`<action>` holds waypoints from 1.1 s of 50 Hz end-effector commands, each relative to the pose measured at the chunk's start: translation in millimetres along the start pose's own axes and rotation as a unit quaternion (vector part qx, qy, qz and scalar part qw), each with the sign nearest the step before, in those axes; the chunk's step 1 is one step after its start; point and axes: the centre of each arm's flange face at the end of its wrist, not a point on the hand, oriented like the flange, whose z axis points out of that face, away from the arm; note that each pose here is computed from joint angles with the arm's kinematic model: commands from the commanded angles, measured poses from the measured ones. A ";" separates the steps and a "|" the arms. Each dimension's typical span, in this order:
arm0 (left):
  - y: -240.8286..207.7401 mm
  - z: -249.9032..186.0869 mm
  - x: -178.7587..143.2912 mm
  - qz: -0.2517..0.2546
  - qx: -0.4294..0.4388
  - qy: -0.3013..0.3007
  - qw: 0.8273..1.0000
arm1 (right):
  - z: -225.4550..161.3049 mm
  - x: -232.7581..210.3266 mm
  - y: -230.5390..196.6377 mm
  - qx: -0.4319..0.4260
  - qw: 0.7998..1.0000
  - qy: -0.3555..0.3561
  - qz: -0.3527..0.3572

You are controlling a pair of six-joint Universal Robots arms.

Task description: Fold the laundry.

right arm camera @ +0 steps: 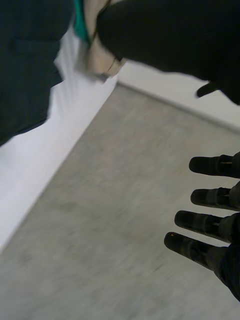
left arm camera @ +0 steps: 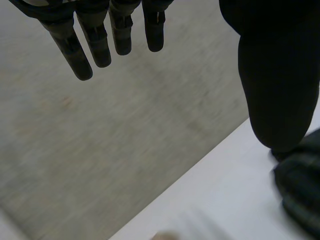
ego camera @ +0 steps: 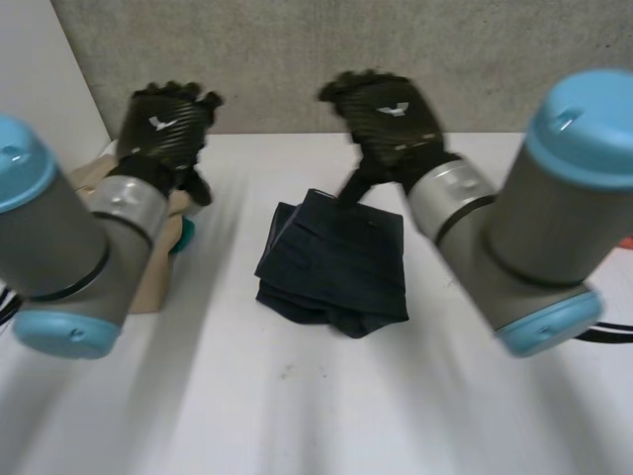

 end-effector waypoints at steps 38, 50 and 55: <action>116.3 18.7 120.1 0.150 -0.231 0.159 0.948 | 33.5 13.3 169.1 -0.287 0.956 0.023 0.055; 63.1 28.7 102.9 0.129 -0.162 0.126 0.970 | 31.6 21.6 130.9 -0.251 0.967 0.033 0.018; 24.3 30.8 90.5 0.095 -0.115 0.106 0.983 | 28.5 27.2 86.6 -0.182 0.982 0.042 -0.012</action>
